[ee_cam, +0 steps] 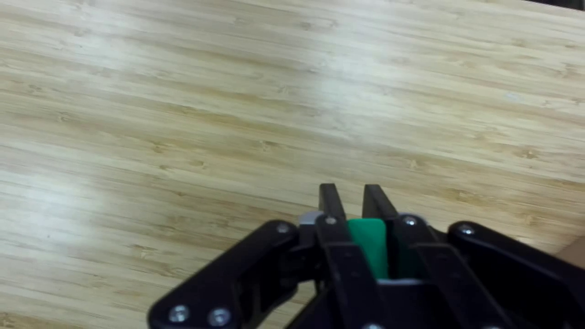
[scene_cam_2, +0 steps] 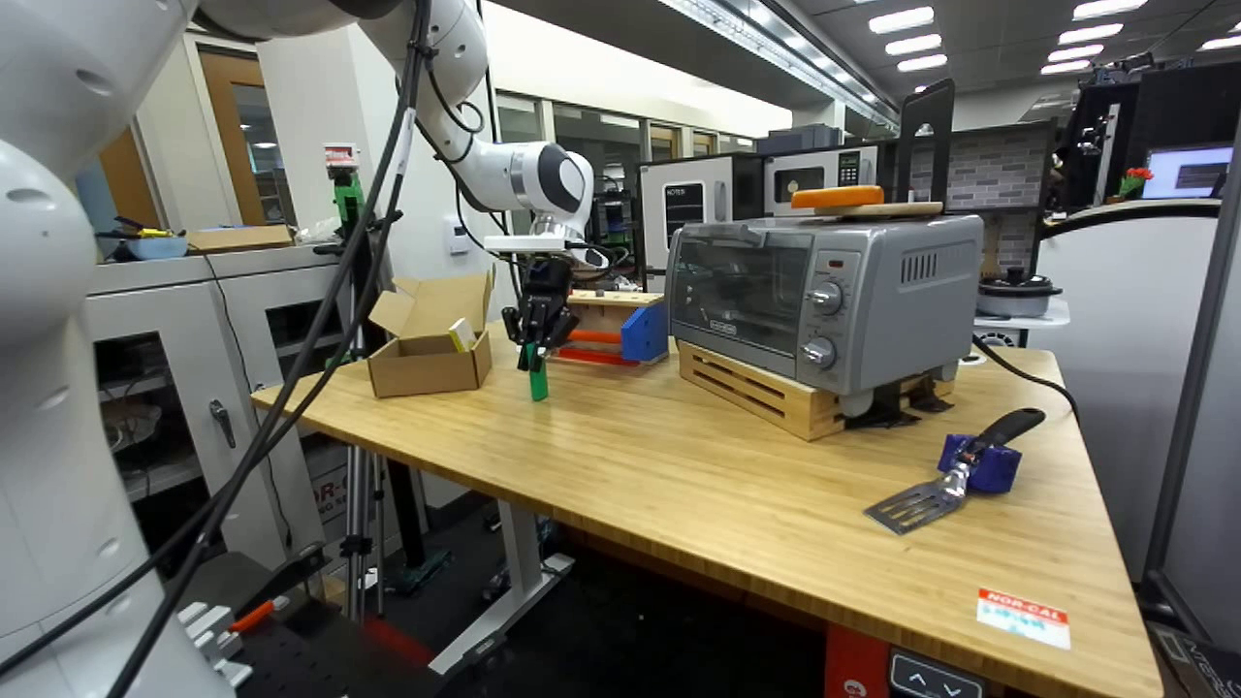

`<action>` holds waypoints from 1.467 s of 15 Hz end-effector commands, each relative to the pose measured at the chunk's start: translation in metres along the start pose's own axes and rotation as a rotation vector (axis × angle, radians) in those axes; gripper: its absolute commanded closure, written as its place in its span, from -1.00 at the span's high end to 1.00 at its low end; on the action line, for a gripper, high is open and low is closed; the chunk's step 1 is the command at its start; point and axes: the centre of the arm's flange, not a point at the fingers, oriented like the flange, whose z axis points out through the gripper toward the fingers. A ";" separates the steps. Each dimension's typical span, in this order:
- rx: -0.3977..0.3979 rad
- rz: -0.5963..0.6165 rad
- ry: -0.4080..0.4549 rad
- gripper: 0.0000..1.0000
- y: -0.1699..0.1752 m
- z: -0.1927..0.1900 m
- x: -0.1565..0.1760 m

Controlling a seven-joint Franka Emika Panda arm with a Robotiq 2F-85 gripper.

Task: Pick up the green box and place it in the box

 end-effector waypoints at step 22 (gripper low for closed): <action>-0.254 -0.469 0.152 -0.91 -0.167 -0.105 -0.070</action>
